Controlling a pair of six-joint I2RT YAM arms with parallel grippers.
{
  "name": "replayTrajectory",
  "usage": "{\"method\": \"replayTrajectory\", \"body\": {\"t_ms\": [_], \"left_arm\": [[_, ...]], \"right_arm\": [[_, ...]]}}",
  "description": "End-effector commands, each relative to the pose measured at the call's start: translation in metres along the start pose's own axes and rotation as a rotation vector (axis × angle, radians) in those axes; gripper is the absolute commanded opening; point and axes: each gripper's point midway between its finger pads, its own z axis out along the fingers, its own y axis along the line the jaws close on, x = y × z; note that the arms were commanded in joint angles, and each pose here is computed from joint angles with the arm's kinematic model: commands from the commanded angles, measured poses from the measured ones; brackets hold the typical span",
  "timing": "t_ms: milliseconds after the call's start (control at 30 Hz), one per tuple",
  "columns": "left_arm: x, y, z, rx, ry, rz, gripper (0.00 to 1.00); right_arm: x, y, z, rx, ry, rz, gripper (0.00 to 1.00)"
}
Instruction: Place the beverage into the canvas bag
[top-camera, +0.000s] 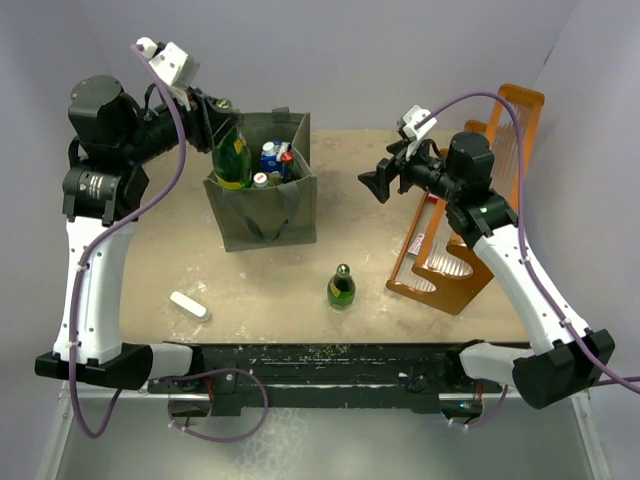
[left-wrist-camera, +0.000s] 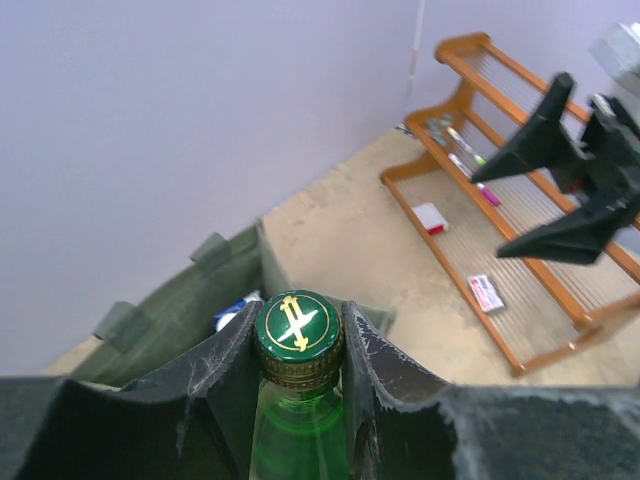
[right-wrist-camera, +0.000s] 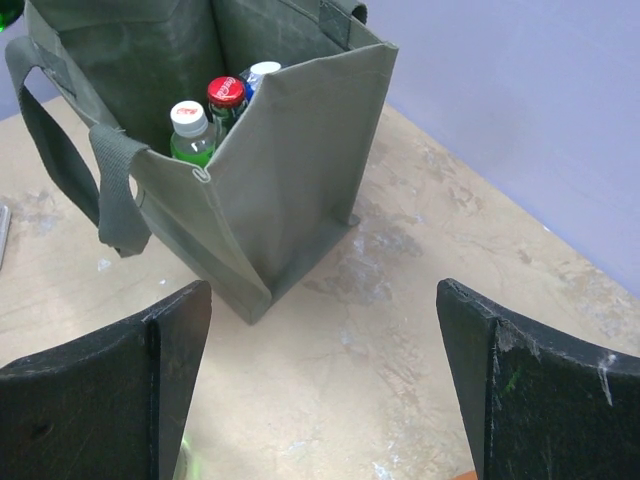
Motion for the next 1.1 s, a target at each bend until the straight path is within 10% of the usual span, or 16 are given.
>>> {"method": "replayTrajectory", "body": {"t_ms": [0,1067], "left_arm": [[-0.089,0.017,-0.006,-0.115,-0.284,0.158,0.00],[0.002,0.111,0.082,-0.246,-0.108,0.210,0.00]], "right_arm": [[-0.023,0.002,-0.009,-0.005,-0.084,-0.025,0.95],[-0.021,-0.002,-0.020,0.002,-0.105,-0.013,0.96]]}}
